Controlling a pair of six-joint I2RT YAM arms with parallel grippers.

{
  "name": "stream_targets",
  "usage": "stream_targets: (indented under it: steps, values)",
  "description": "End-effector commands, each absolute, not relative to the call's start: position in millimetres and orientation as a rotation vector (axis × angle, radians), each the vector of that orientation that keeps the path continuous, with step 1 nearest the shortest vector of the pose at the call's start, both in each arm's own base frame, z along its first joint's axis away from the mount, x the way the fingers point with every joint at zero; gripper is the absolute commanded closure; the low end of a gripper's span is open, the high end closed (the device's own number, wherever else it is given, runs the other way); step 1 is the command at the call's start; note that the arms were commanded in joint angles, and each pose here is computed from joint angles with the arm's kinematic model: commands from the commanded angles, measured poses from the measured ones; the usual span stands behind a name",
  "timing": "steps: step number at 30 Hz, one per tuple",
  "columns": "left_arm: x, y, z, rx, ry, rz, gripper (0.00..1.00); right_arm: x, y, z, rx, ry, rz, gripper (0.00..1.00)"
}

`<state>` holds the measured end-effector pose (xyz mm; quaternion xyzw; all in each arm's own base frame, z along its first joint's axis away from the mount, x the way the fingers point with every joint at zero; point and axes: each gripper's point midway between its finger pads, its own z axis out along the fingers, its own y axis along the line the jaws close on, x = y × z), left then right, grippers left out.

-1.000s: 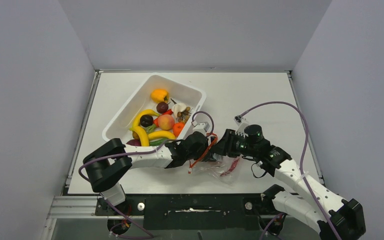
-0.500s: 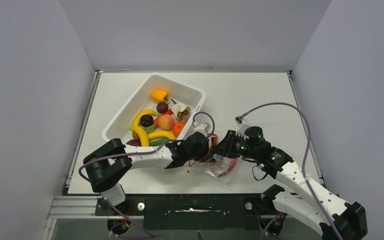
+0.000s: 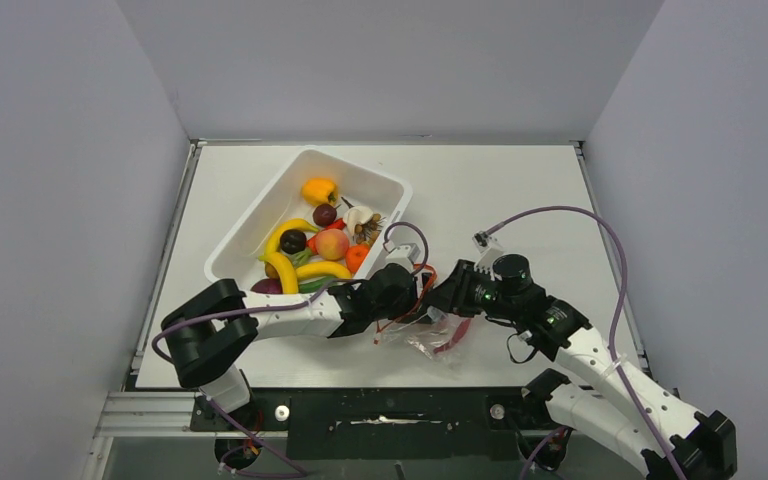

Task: Open the zip-top bag and remove the fake food
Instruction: Pick up the fake fruit from the zipper food storage bag.

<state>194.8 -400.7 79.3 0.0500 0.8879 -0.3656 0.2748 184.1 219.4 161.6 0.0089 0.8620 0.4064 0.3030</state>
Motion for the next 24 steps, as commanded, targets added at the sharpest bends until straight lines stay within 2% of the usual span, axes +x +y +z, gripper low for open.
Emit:
stream_targets:
  steps: [1, 6, 10, 15, 24]
  values:
    - [204, -404, 129, 0.104, 2.252, -1.090, 0.74, 196, 191, 145, 0.098, 2.307, 0.869, 0.75]
    - [204, -404, 129, 0.107, 2.256, -1.093, 0.75, 196, 193, 150, 0.078, 2.294, 0.886, 0.65]
    - [204, -404, 129, 0.107, 2.257, -1.092, 0.76, 196, 194, 151, 0.072, 2.293, 0.890, 0.74]
    - [207, -399, 132, 0.103, 2.250, -1.060, 0.76, 195, 192, 149, 0.062, 2.307, 0.870, 0.78]
    - [216, -381, 142, 0.071, 2.236, -1.008, 0.77, 184, 192, 151, -0.066, 2.292, 0.890, 0.92]
